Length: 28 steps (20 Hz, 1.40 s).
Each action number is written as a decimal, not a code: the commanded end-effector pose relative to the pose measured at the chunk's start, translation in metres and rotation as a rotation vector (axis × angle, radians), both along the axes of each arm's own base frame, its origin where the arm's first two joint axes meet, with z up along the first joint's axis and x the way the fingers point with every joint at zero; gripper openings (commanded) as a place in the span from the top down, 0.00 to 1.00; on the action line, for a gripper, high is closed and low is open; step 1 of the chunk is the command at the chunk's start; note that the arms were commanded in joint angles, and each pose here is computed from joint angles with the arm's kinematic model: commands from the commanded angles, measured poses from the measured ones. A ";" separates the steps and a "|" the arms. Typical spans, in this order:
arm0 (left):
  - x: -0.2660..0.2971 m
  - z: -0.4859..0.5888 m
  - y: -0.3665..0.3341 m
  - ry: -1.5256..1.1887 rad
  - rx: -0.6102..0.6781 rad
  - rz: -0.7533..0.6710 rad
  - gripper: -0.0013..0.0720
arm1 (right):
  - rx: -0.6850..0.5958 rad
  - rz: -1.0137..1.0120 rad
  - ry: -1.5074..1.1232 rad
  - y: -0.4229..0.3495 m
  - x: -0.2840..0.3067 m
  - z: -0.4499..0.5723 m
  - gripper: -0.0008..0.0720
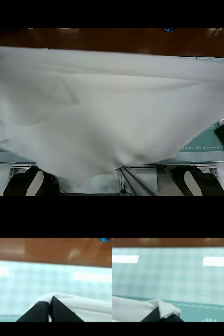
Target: Fold the shirts.
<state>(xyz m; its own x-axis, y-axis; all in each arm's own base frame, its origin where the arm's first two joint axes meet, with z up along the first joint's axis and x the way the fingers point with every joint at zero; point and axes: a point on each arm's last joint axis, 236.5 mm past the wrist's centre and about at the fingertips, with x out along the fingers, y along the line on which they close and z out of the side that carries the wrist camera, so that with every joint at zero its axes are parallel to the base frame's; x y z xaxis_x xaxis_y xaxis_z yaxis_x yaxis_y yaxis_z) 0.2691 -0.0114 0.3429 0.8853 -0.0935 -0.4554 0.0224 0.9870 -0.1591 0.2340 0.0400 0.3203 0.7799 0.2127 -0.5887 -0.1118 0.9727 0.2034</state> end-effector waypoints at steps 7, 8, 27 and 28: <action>0.221 -0.227 -0.002 0.383 -0.308 0.004 0.96 | 0.239 0.015 0.297 -0.014 0.216 -0.213 0.96; 0.243 -0.244 -0.001 0.409 -0.317 0.003 0.96 | 0.252 0.007 0.317 -0.019 0.239 -0.232 0.96; 0.170 -0.405 -0.014 1.123 -0.196 -0.151 0.96 | 0.276 0.106 0.803 -0.015 0.227 -0.364 0.96; 0.167 -0.410 -0.018 1.133 -0.186 -0.170 0.96 | 0.281 0.101 0.823 -0.013 0.221 -0.374 0.96</action>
<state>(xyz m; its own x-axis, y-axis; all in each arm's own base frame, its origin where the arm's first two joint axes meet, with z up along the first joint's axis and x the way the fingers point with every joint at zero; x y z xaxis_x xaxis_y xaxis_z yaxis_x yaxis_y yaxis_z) 0.4671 -0.0278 -0.0471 0.0724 -0.3493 -0.9342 -0.1375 0.9242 -0.3562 0.4803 0.0229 -0.0275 0.1898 0.4811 -0.8559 0.0613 0.8642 0.4994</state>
